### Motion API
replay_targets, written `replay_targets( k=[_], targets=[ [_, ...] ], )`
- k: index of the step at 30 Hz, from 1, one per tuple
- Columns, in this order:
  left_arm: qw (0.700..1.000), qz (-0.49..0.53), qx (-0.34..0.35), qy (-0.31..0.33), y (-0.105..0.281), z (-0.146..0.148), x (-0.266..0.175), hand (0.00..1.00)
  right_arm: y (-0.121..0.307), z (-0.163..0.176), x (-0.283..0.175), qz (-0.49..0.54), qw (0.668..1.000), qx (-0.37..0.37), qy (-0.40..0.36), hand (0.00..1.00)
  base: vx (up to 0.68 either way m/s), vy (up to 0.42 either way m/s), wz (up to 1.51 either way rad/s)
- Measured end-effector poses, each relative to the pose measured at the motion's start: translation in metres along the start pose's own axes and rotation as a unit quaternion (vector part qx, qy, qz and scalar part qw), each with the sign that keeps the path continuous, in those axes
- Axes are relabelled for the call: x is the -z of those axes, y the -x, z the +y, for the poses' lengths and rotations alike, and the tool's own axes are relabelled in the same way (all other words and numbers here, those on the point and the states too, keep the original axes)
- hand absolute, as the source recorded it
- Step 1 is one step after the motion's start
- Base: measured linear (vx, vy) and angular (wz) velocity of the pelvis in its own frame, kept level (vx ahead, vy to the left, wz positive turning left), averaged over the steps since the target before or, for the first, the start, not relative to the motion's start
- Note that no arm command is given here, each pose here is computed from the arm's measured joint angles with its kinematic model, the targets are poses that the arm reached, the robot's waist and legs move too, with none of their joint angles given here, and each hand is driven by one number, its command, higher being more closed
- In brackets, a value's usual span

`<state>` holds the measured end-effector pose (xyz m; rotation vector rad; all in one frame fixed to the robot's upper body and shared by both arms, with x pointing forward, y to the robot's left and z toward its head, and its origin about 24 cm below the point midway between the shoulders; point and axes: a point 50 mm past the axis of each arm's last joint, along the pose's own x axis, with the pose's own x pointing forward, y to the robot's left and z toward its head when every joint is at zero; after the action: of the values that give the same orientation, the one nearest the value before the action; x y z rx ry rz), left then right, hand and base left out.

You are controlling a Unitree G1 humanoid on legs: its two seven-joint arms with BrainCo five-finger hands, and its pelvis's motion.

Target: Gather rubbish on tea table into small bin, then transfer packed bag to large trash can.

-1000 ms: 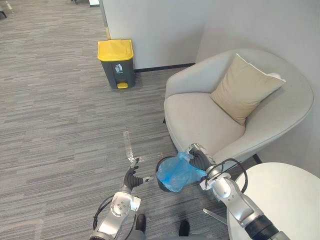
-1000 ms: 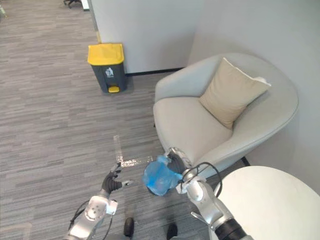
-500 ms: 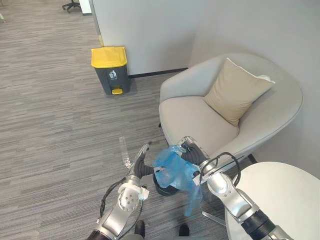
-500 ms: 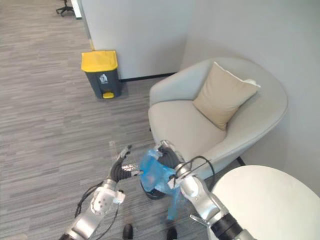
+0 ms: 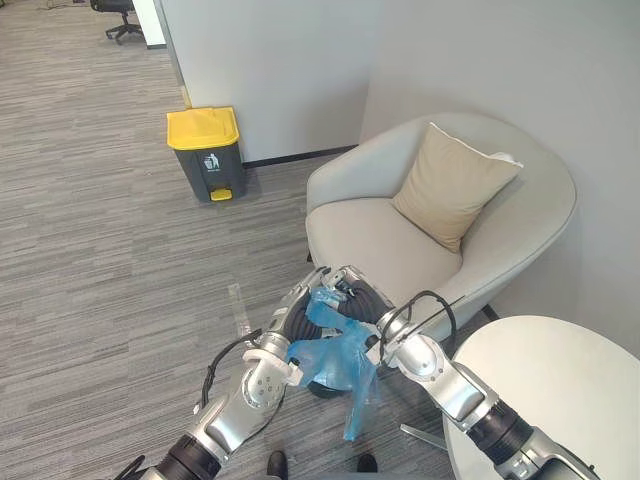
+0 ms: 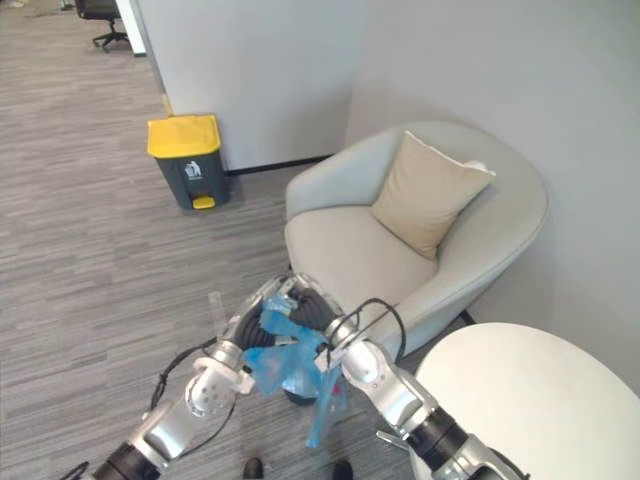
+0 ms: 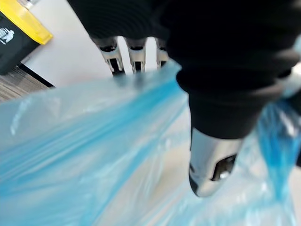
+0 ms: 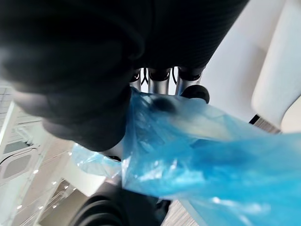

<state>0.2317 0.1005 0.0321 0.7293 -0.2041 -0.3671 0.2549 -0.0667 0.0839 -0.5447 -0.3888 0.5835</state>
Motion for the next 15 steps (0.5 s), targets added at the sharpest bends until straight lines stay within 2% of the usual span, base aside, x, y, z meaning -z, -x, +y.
replay_targets(
  k=[7,15],
  targets=[
    [1.000,-0.001,0.003,-0.013,-0.002,0.001,0.001,0.00,-0.010,-0.002,-0.009,-0.022,1.000,-0.004,-0.014,1.00,0.00,0.000,0.00],
    [0.998,0.058,0.036,-0.016,0.004,-0.013,0.027,0.00,-0.019,-0.004,-0.039,-0.085,0.995,0.002,-0.049,1.00,-0.01,-0.001,-0.06]
  ],
)
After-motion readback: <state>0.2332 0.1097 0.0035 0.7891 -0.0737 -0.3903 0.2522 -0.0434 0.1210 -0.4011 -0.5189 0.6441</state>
